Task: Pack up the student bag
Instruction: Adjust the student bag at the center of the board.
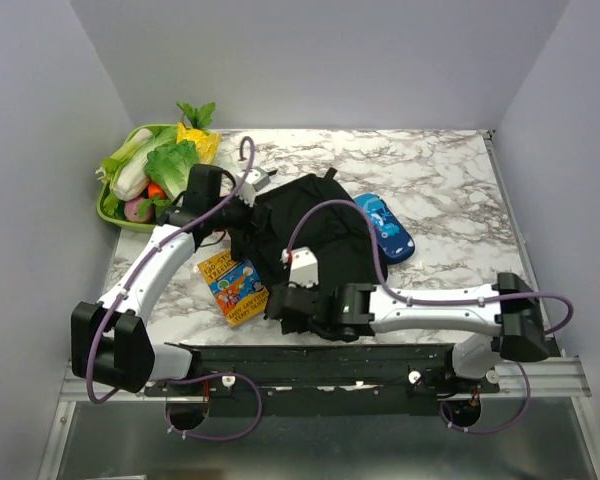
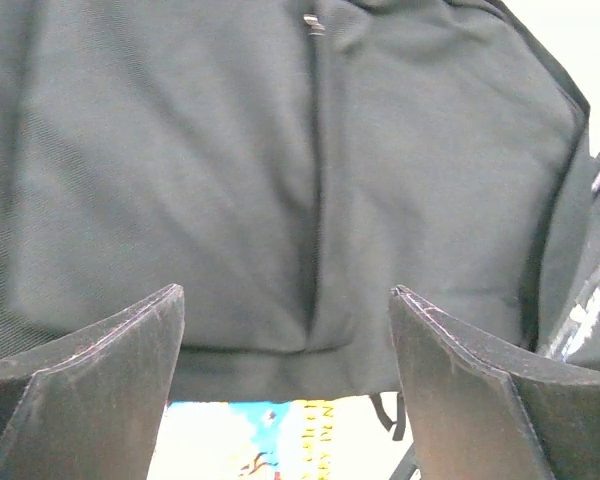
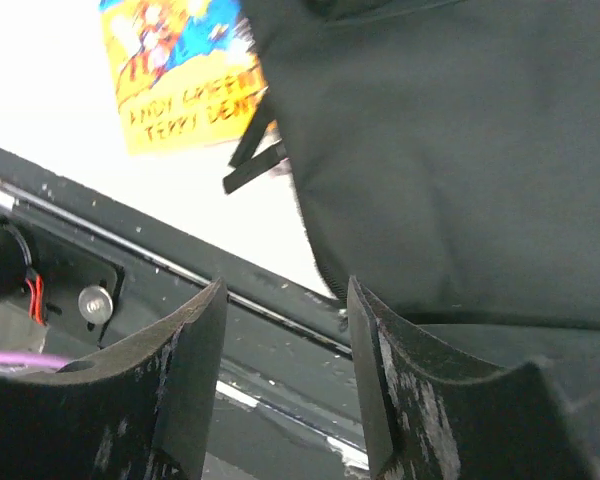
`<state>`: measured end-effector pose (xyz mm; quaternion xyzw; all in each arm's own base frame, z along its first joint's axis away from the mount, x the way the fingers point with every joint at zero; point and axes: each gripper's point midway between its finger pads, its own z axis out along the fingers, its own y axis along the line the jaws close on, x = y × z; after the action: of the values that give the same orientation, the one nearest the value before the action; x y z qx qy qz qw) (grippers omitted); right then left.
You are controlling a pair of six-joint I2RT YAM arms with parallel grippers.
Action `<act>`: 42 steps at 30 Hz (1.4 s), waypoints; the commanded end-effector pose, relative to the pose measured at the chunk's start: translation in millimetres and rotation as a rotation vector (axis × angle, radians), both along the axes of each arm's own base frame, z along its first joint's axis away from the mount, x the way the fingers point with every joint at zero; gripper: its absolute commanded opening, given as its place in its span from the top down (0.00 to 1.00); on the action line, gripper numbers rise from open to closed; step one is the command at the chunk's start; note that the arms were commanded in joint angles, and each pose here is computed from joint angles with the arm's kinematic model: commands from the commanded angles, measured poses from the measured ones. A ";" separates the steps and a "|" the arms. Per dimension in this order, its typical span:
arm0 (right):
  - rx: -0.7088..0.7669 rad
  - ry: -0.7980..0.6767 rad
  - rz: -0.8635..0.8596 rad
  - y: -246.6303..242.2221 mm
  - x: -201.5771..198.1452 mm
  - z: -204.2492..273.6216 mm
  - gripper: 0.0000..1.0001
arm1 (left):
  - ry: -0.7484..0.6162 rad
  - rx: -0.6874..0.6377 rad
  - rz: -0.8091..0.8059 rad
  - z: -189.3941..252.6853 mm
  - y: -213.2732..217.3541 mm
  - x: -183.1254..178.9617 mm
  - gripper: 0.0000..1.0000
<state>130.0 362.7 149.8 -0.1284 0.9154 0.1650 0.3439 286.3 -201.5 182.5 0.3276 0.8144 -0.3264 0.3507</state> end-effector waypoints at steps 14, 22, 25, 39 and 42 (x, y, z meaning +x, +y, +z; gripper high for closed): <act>-0.541 -0.222 0.108 -31.3 -3.0 -63.8 0.41 | -0.019 -0.018 -0.044 22.3 55.3 -28.8 0.08; -0.567 -0.183 -0.165 -111.0 -3.2 -61.7 0.73 | 0.008 -0.051 -0.151 7.0 40.8 -37.7 0.13; -0.554 -0.172 -0.223 -128.1 -2.2 -61.0 0.72 | 0.009 -0.032 -0.212 0.8 31.0 -46.3 0.14; -0.025 0.141 -0.286 -46.4 -40.7 -30.9 0.42 | -0.002 -0.043 -0.256 -17.3 6.0 -62.3 0.16; -0.021 0.201 -0.262 -24.4 -50.1 -44.3 0.45 | -0.014 -0.035 -0.257 -14.8 7.2 -62.2 0.16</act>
<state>98.3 288.3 118.0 -0.0184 0.9451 0.0568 0.3214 220.5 -190.6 154.1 0.4097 0.7767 -0.3841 0.2851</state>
